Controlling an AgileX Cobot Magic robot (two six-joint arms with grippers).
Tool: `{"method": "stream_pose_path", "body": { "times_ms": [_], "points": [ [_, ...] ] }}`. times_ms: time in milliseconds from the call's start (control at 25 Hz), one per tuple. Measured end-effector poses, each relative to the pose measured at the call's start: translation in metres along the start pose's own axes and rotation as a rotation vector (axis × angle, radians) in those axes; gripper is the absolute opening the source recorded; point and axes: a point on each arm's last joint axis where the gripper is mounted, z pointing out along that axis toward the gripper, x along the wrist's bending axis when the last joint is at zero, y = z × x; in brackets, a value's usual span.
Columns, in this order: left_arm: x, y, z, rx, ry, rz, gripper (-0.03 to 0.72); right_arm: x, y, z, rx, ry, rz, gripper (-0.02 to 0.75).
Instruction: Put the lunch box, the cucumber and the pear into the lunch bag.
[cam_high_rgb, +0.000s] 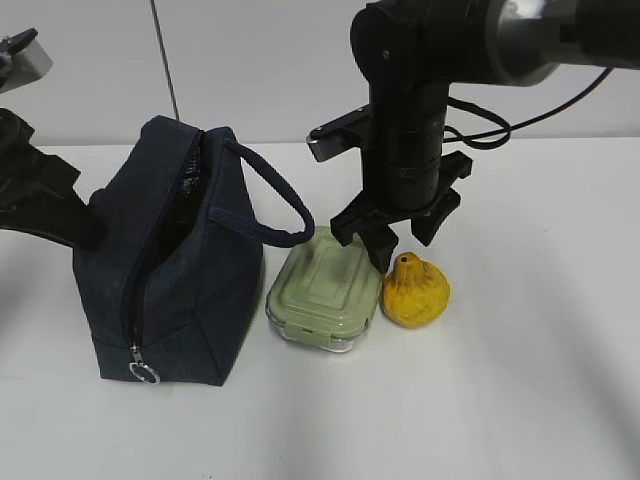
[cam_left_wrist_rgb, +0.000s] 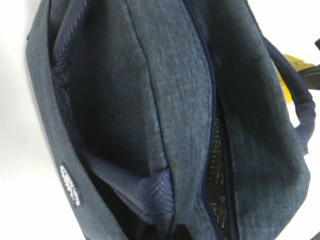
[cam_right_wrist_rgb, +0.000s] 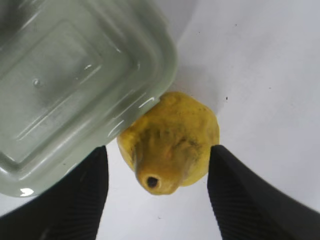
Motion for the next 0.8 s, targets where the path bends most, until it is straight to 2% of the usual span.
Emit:
{"method": "stream_pose_path", "body": {
  "times_ms": [320, 560, 640, 800],
  "points": [
    [0.0, 0.0, 0.0, -0.001, 0.001, 0.0, 0.003, 0.001, -0.005, 0.014, 0.045, -0.007, -0.009, 0.463],
    [0.0, 0.0, 0.0, -0.001, 0.001, 0.0, 0.003, 0.001, -0.005, 0.015, 0.045, -0.012, -0.011, 0.292],
    [0.0, 0.0, 0.0, -0.001, 0.001, 0.0, 0.003, 0.001, -0.005, 0.015, 0.047, -0.013, -0.012, 0.256],
    [0.0, 0.0, 0.0, -0.002, 0.001, 0.0, 0.003, 0.0, -0.004, 0.017, 0.051, -0.019, -0.015, 0.233]
  ]
}}
